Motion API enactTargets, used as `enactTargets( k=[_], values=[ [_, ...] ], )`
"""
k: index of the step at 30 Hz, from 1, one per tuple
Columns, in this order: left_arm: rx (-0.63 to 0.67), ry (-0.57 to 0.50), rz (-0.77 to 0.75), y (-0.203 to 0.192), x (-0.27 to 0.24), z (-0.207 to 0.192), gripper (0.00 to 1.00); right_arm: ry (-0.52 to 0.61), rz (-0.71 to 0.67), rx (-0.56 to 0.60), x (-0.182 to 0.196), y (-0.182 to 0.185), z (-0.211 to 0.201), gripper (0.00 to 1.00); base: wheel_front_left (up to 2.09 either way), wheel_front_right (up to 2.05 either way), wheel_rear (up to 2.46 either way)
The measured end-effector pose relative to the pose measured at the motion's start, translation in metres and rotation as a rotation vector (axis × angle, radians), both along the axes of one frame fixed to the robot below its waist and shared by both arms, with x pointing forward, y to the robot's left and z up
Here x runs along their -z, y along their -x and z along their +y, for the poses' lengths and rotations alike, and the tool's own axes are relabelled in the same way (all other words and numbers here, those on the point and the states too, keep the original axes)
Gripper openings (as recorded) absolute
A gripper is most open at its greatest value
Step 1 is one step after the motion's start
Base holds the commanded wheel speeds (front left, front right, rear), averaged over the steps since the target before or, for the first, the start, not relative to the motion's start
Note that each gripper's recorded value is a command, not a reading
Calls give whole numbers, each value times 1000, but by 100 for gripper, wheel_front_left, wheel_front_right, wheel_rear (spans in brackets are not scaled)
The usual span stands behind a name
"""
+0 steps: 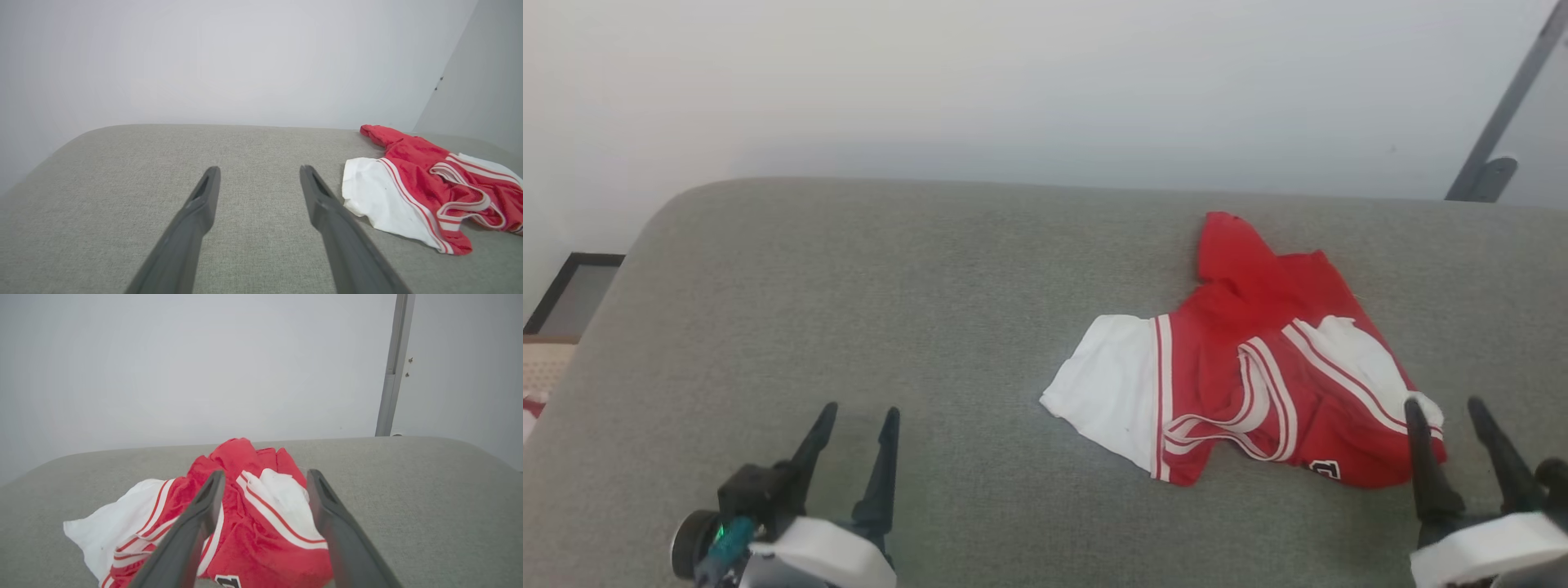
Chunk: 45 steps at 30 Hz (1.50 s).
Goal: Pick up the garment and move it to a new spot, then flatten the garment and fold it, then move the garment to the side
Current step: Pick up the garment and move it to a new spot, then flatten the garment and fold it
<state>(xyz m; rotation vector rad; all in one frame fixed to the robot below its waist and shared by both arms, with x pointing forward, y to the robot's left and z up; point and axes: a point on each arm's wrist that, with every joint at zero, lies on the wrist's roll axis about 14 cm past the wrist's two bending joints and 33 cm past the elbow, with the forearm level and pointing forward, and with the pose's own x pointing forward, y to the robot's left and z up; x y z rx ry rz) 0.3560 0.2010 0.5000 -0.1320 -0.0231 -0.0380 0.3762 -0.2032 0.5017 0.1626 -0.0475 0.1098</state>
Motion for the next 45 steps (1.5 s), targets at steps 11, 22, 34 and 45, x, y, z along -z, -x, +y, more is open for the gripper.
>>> enactTargets(
  k=[11, 22, 34, 45],
  values=[
    [-4, -38, 5, 14, 11, -13, 100, -21, -48, 41, -16, 2, -13, 100, 0, 0, 0],
    [-21, -10, 11, 12, 15, -13, 100, 24, 0, -3, -3, -2, -8, 100, 0, 0, 0],
    [-20, 12, 64, -10, 34, -20, 100, 330, 407, -212, 25, -70, -15, 100, 0, 0, 0],
    [3, 36, 139, -42, 61, -33, 100, 372, 823, -341, 86, -94, -11, 100, 0, 0, 0]
  ],
)
